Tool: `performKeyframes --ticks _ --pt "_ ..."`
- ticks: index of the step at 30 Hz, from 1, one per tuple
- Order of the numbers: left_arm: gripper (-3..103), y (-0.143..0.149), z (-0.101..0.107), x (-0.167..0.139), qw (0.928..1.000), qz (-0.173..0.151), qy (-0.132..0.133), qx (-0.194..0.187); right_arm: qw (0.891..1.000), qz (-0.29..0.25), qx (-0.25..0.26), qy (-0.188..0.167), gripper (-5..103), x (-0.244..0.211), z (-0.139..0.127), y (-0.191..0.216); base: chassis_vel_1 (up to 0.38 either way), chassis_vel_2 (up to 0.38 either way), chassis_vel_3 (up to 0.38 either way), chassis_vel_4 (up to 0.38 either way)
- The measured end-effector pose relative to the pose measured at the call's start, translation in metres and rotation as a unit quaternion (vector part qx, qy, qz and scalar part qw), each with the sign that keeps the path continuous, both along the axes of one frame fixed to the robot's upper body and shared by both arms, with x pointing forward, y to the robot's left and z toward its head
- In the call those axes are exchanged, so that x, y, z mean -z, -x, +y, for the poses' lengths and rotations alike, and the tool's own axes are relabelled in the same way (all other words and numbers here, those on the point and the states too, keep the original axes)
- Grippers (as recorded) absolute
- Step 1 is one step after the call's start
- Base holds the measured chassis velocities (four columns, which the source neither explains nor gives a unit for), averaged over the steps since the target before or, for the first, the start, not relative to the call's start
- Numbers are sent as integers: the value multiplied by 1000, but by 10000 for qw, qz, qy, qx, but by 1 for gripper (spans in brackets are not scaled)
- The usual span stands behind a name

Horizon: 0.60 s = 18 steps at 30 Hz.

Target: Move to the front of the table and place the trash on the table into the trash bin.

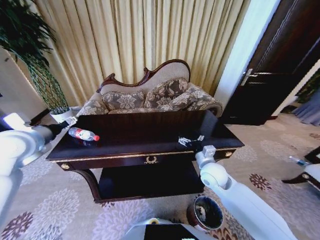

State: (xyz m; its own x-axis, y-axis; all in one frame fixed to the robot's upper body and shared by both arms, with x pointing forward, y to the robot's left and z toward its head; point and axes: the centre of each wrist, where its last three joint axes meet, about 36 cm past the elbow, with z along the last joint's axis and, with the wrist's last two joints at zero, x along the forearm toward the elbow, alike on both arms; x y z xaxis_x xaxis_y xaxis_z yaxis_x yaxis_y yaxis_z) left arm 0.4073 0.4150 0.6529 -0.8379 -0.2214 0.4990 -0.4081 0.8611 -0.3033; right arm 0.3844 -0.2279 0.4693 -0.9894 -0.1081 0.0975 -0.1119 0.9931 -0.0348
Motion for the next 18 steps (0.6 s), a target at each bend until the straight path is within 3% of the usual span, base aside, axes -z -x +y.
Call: performKeyframes --ticks 5,11,18 --pt "100 -15 10 6 9986 367 12 -370 10000 26 -9 -39 100 3 4 -3 0 0 0 0" --pt "100 -35 10 -15 9976 217 216 -622 10000 57 -46 -30 100 5 6 -6 0 0 0 0" --pt "100 -49 3 -14 9956 355 499 -712 10000 65 -54 3 100 2 3 -9 0 0 0 0"
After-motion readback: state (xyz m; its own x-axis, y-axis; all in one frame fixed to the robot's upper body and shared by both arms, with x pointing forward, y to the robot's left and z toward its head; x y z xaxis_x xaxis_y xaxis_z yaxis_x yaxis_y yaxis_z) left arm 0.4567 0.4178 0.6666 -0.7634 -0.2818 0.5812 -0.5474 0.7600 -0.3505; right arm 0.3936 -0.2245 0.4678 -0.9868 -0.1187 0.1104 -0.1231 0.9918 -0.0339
